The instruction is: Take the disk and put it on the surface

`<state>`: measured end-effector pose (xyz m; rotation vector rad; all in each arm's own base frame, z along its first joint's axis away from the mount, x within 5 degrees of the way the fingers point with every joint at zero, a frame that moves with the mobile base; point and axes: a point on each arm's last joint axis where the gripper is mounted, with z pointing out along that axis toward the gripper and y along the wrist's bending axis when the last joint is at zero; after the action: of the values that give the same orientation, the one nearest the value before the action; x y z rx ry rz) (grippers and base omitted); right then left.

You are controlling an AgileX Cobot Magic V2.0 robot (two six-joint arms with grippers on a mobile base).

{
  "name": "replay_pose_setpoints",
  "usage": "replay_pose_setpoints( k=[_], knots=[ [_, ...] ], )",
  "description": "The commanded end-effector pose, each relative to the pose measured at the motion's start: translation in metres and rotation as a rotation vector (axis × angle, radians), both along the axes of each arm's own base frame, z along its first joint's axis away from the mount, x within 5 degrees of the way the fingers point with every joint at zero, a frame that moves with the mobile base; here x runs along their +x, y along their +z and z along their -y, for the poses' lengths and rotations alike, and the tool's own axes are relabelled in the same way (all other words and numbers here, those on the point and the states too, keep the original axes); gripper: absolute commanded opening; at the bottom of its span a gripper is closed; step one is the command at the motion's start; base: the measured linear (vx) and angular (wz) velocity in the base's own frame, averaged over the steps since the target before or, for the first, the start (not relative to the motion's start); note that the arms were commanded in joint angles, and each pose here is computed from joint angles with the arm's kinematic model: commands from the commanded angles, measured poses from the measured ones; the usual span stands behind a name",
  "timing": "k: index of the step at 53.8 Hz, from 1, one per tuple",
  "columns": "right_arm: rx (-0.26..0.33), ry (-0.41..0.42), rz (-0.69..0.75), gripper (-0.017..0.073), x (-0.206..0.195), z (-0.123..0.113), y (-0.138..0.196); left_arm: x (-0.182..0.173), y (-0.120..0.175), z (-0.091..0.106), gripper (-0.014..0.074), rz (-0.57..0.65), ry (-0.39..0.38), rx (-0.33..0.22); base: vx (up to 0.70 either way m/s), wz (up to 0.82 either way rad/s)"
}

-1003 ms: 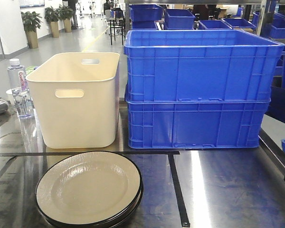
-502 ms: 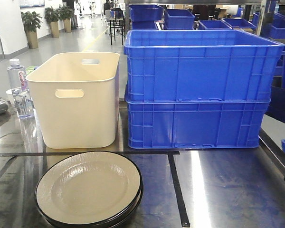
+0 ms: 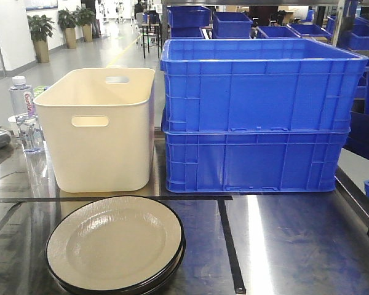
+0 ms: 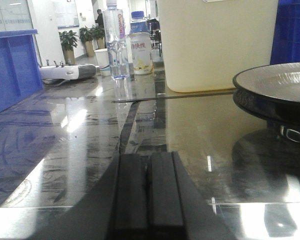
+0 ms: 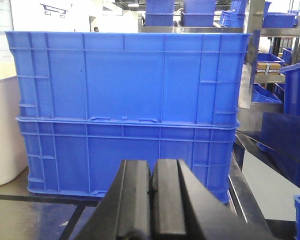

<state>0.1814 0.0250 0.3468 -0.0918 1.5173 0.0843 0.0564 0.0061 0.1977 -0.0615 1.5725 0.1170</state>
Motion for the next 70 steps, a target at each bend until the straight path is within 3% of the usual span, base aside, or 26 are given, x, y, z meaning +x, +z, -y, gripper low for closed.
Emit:
replay_pose_setpoints(
  k=[1,49,56,64,70],
  knots=[
    [0.005,-0.02,0.118,-0.0006,-0.002,0.002,0.019,0.0,-0.001,0.0,-0.0001,0.064,0.001,0.001,0.0,0.0],
    [0.005,-0.02,0.117,-0.0006,-0.002,0.002,0.019,0.0,-0.001,0.0,0.0001,0.064,0.002,0.001,0.0,0.0],
    [-0.012,0.022,0.029,-0.0006,-0.014,0.0,0.014,0.0,-0.001,0.0,0.0001,0.064,0.002,0.001,0.0,0.0],
    [-0.047,0.043,-0.024,-0.0006,-0.047,0.004,-0.008,0.0,-0.001,0.0,0.0001,0.064,0.002,0.001,0.0,0.0],
    [-0.01,0.047,-0.032,-0.0006,-0.073,0.008,-0.047,0.0,-0.001,0.0,0.0001,0.064,0.002,0.001,0.0,0.0]
  ],
)
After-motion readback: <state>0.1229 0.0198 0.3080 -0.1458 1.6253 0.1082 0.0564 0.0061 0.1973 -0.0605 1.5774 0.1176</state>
